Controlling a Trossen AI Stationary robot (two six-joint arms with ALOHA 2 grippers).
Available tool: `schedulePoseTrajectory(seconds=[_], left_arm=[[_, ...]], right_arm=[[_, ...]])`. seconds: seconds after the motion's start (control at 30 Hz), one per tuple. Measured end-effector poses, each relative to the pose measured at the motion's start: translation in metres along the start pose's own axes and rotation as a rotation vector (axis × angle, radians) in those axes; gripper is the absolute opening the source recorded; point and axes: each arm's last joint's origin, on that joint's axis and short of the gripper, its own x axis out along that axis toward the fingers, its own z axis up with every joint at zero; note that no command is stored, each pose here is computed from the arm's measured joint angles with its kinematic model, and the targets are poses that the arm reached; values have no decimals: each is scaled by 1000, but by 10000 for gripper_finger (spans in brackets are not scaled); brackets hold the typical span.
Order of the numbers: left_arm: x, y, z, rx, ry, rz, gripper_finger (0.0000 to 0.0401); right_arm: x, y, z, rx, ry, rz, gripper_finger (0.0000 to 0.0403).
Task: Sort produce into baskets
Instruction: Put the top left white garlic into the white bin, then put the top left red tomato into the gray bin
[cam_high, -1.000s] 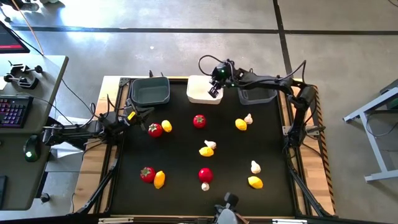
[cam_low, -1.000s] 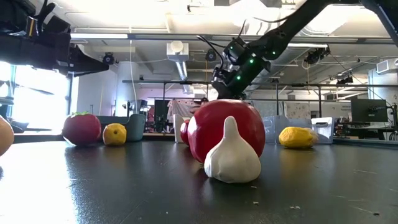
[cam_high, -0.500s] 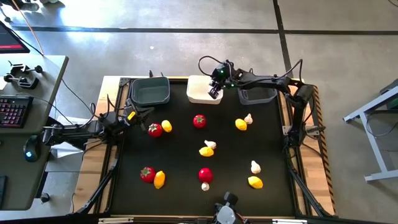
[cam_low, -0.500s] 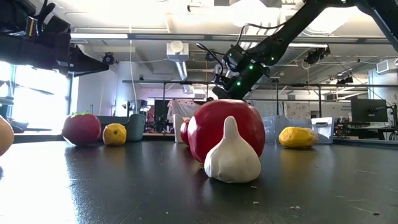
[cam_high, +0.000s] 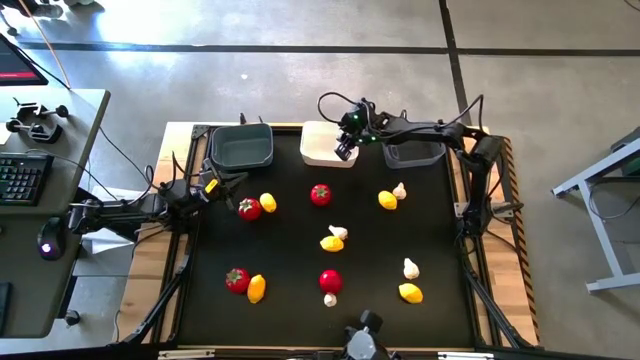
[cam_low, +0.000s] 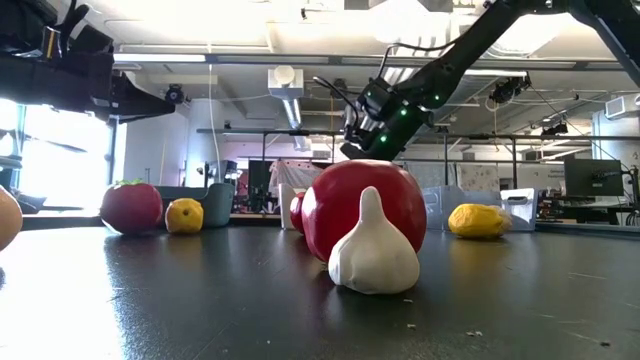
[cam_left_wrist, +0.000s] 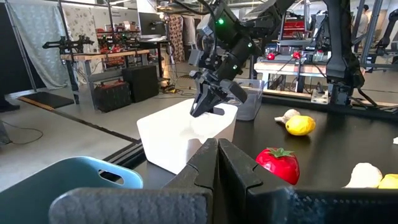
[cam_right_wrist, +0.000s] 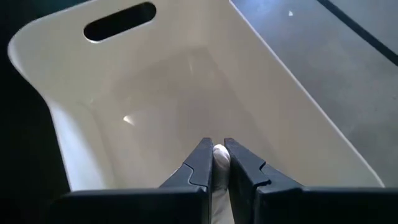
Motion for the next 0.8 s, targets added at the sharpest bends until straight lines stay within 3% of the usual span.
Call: schedulePoseTrajectory(seconds=[0.5,0.8], left_arm=[[0,0,0,0,0,0,0],[0,0,0,0,0,0,0]], right_arm=[[0,-1,1,-3,-9,-45,22],[0,-1,1,-4,-9,-45,122]])
